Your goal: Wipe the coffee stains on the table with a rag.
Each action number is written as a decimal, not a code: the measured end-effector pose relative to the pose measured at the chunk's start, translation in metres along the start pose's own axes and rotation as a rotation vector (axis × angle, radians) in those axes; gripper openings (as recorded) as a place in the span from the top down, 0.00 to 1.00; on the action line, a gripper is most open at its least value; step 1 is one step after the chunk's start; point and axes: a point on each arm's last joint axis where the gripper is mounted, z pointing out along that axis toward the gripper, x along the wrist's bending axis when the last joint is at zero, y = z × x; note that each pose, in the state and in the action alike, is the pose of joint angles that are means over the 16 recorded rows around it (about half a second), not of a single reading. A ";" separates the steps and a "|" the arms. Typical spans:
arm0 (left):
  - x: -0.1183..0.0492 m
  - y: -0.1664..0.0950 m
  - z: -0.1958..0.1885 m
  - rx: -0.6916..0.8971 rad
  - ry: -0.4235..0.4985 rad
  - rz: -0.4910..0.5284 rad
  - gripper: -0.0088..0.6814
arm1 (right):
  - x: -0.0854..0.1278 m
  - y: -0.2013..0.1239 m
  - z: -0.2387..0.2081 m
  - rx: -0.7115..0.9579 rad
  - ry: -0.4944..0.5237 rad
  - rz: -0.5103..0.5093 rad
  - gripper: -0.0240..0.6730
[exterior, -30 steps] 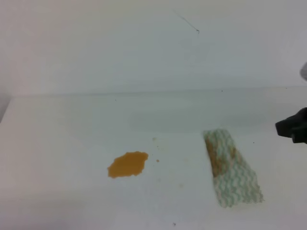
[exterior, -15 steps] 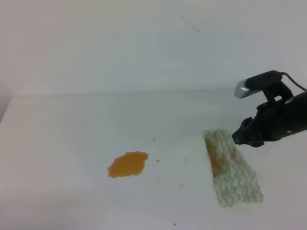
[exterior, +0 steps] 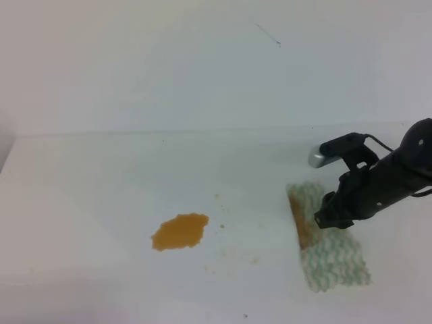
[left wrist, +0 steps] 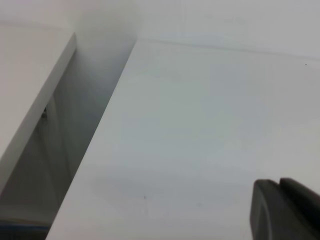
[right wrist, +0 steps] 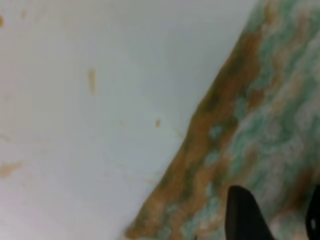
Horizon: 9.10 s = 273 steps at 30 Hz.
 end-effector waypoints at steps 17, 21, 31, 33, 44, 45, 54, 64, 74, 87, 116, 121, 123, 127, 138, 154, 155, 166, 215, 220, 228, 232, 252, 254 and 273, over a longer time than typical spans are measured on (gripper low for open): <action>0.000 0.000 0.000 0.000 0.000 0.000 0.99 | -0.001 0.004 0.006 -0.004 -0.014 -0.039 0.80; 0.000 0.000 0.000 0.000 0.000 0.000 0.99 | -0.001 0.009 0.002 -0.029 -0.021 -0.038 0.71; 0.000 -0.001 0.000 0.002 0.000 0.000 0.99 | -0.005 0.017 0.004 -0.078 -0.042 -0.011 0.50; 0.000 0.001 0.000 -0.002 0.000 0.000 0.99 | -0.006 0.016 0.007 -0.078 -0.045 -0.004 0.49; -0.001 0.004 -0.001 -0.011 -0.002 0.001 0.99 | -0.005 0.010 0.027 -0.040 -0.034 -0.007 0.55; -0.001 0.004 -0.001 -0.011 -0.002 0.001 0.99 | -0.004 0.009 0.028 -0.037 -0.031 -0.011 0.57; -0.001 0.003 -0.001 -0.005 -0.001 0.002 0.99 | 0.011 0.013 0.034 -0.026 -0.003 -0.068 0.82; -0.001 0.004 -0.001 -0.004 -0.001 0.002 0.99 | 0.055 0.045 0.030 -0.086 0.053 -0.199 0.93; -0.001 0.003 -0.001 -0.002 -0.001 0.002 0.99 | 0.105 0.083 0.035 -0.177 0.116 -0.306 0.93; 0.000 0.002 -0.001 0.002 -0.001 0.002 0.99 | 0.129 0.098 0.073 -0.115 0.249 -0.266 0.93; -0.001 0.003 -0.001 0.001 -0.001 0.001 0.99 | 0.203 0.133 0.061 -0.198 0.413 -0.337 0.93; -0.001 0.003 -0.001 0.002 -0.001 0.001 0.99 | 0.203 0.125 0.081 -0.169 0.370 -0.369 0.93; -0.001 0.003 -0.001 0.002 -0.001 0.000 0.99 | 0.201 0.123 0.088 -0.164 0.345 -0.378 0.93; -0.001 0.003 -0.001 0.002 -0.001 0.000 0.99 | 0.191 0.121 0.098 -0.159 0.289 -0.388 0.93; -0.001 0.003 -0.001 0.002 -0.001 0.000 0.99 | 0.148 0.124 0.099 -0.123 0.178 -0.339 0.93; -0.001 0.003 -0.001 0.002 -0.001 0.000 0.99 | 0.182 0.116 0.096 -0.076 0.286 -0.372 0.94; -0.001 0.003 -0.001 0.002 -0.001 0.000 0.99 | 0.187 0.115 0.096 -0.078 0.295 -0.382 0.94; -0.001 0.003 -0.001 0.002 -0.001 0.000 0.99 | 0.174 0.116 0.097 -0.066 0.264 -0.355 0.94; -0.001 0.002 -0.001 0.002 -0.001 0.000 0.99 | 0.042 0.038 -0.068 -0.267 -0.051 -0.074 0.95; -0.001 0.002 -0.001 0.002 -0.001 0.000 0.99 | 0.038 0.024 -0.046 -0.228 -0.059 -0.035 0.95; 0.000 0.001 -0.001 0.001 -0.001 0.001 0.99 | 0.035 0.018 -0.027 -0.205 -0.059 0.014 0.89; 0.000 0.002 -0.001 0.002 -0.001 0.000 0.99 | 0.035 0.020 -0.029 -0.226 -0.063 0.034 0.74; -0.001 0.003 -0.001 0.002 -0.001 0.000 0.99 | 0.059 0.036 -0.169 -0.522 -0.134 -0.124 0.63; -0.001 0.003 -0.001 0.002 -0.001 0.000 0.99 | 0.065 0.031 -0.195 -0.555 -0.153 -0.162 0.72; -0.001 0.003 -0.001 0.002 -0.001 0.000 0.99 | 0.094 -0.112 -0.314 -0.850 -0.491 -0.231 0.96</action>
